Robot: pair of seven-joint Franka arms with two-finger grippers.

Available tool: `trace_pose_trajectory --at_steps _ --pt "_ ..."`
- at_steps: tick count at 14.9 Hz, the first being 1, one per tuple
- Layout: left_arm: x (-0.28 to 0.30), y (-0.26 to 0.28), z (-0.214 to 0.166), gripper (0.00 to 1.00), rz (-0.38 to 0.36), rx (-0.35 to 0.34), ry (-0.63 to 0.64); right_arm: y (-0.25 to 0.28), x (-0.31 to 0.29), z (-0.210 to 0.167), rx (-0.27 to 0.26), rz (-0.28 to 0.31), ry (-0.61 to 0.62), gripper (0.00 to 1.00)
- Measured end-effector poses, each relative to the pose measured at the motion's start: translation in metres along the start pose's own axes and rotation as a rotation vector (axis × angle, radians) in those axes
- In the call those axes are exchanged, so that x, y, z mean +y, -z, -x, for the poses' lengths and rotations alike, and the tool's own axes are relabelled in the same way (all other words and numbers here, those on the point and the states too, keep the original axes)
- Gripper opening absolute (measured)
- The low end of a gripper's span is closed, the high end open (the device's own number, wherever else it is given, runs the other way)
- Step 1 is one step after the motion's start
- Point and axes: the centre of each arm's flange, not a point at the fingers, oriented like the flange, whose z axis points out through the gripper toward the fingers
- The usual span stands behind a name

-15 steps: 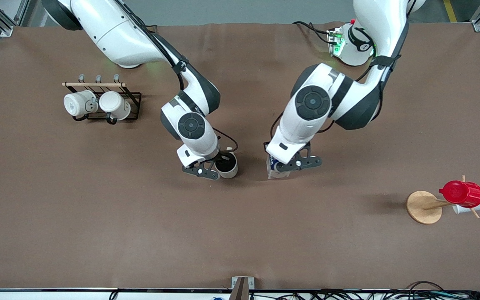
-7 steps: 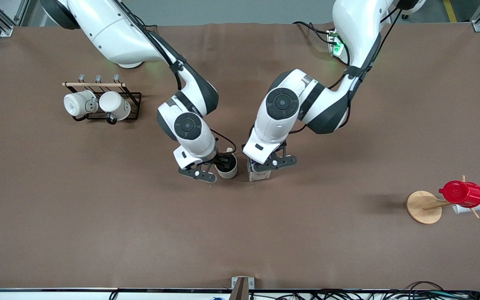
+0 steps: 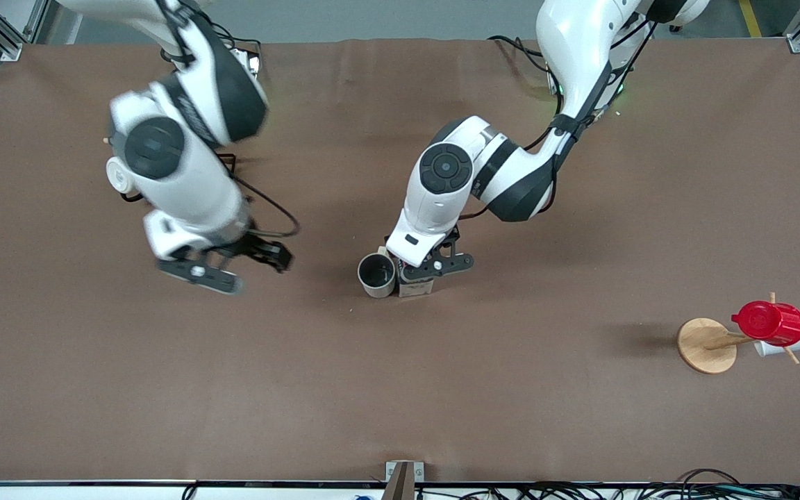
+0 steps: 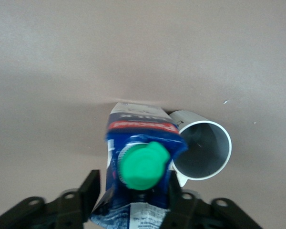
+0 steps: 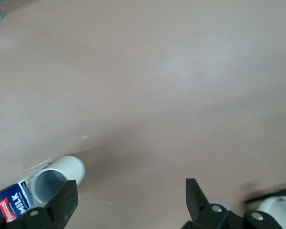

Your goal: Place cup and milk on table

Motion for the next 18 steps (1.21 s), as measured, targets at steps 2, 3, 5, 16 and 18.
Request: trace_pose_trajectory --at_steps 2,3,5,16,18 --pt "-0.002 0.004 -0.004 0.9 0.001 0.004 0.005 0.035 0.057 -0.019 0.023 0.026 0.009 1.0" --pt "-0.004 0.009 -0.007 0.99 -0.002 0.006 0.011 0.049 0.085 -0.027 0.032 0.038 0.01 1.0" --pt "-0.017 0.035 -0.022 1.0 -0.017 0.016 0.03 0.076 0.148 -0.043 0.033 0.026 0.014 1.0" --pt "-0.28 0.291 -0.115 1.0 -0.079 0.049 0.001 0.134 0.258 -0.03 -0.068 -0.017 0.1 1.0" --pt "-0.305 0.312 -0.109 1.0 -0.083 0.055 -0.052 0.132 0.258 -0.031 -0.069 -0.017 0.101 1.0"
